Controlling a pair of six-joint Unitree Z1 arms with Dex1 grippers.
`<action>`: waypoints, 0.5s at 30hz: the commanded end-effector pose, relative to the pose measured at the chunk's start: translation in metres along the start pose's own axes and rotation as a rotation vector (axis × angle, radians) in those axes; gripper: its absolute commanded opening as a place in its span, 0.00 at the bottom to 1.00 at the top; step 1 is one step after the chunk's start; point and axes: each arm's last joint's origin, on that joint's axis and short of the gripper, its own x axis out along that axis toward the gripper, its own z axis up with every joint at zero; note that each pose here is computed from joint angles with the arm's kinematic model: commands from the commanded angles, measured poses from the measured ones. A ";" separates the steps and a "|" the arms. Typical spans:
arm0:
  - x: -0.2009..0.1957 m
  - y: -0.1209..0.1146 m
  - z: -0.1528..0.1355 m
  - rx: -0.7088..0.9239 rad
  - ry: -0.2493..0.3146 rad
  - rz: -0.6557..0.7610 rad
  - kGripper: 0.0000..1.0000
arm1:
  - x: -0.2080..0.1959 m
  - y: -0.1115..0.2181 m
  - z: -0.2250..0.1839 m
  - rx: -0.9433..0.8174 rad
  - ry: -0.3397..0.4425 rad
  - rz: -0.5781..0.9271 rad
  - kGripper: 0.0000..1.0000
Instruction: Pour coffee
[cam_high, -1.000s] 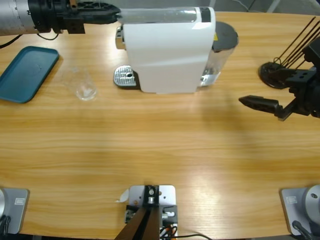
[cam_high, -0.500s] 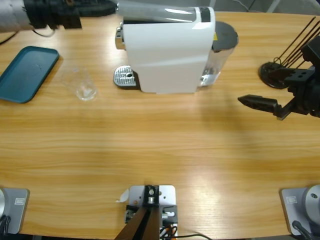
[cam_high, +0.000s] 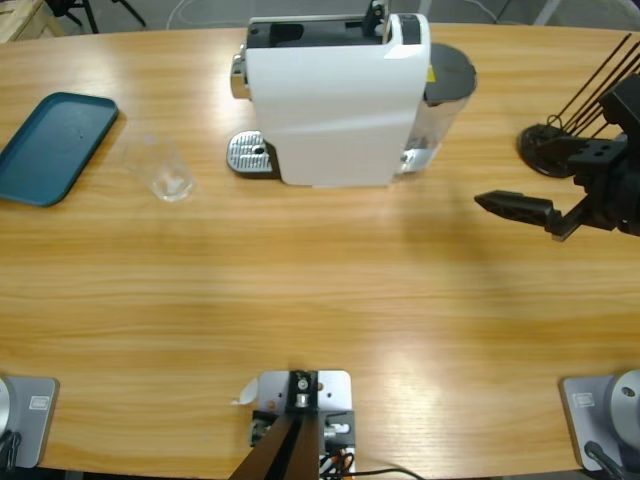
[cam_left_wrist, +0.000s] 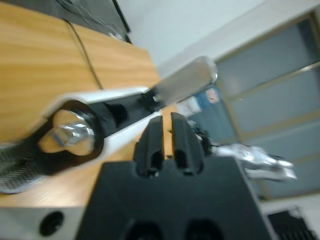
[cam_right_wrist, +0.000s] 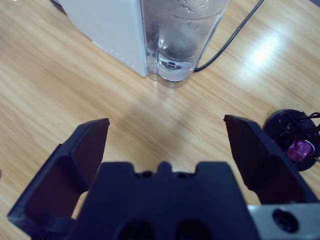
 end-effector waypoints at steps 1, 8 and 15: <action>-0.067 -0.064 -0.004 0.414 -0.068 0.351 0.75 | 0.009 0.002 -0.010 -0.004 0.052 -0.007 1.00; -0.119 -0.087 -0.045 0.828 -0.035 0.693 0.97 | 0.010 0.002 -0.010 -0.005 0.056 -0.005 1.00; -0.142 -0.019 -0.122 0.710 -0.073 0.636 0.94 | 0.012 0.002 -0.010 -0.007 0.070 0.002 1.00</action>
